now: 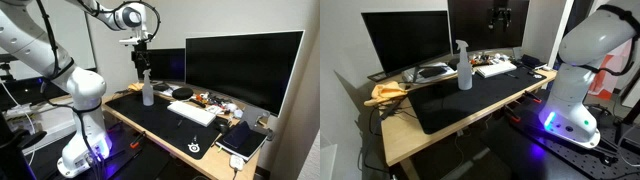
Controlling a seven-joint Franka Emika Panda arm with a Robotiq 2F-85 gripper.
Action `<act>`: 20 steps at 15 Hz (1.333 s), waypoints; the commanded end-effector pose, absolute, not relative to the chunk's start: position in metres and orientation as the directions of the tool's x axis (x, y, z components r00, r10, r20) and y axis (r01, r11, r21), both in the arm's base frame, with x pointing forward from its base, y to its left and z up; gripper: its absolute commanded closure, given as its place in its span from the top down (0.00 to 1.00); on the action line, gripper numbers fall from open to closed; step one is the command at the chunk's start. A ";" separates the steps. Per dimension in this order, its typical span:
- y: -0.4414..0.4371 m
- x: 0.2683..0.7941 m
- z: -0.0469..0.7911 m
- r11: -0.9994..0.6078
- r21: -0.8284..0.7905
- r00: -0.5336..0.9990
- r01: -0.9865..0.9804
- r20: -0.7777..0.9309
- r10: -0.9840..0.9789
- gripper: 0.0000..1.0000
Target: Press the top left button on the keyboard.
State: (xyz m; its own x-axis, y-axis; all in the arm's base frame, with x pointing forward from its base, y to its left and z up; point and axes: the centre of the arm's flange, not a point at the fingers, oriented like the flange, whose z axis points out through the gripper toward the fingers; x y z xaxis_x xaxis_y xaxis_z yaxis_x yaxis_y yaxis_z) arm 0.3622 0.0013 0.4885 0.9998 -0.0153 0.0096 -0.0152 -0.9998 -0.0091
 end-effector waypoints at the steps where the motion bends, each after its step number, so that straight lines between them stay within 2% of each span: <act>1: 0.001 0.362 0.488 -1.000 -0.009 1.000 -0.015 0.010 -0.015 1.00; 13: 0.002 0.365 0.494 -1.000 -0.017 1.000 -0.019 0.022 -0.019 1.00; 20: -0.024 0.381 0.504 -0.994 -0.043 0.994 -0.096 0.044 -0.098 1.00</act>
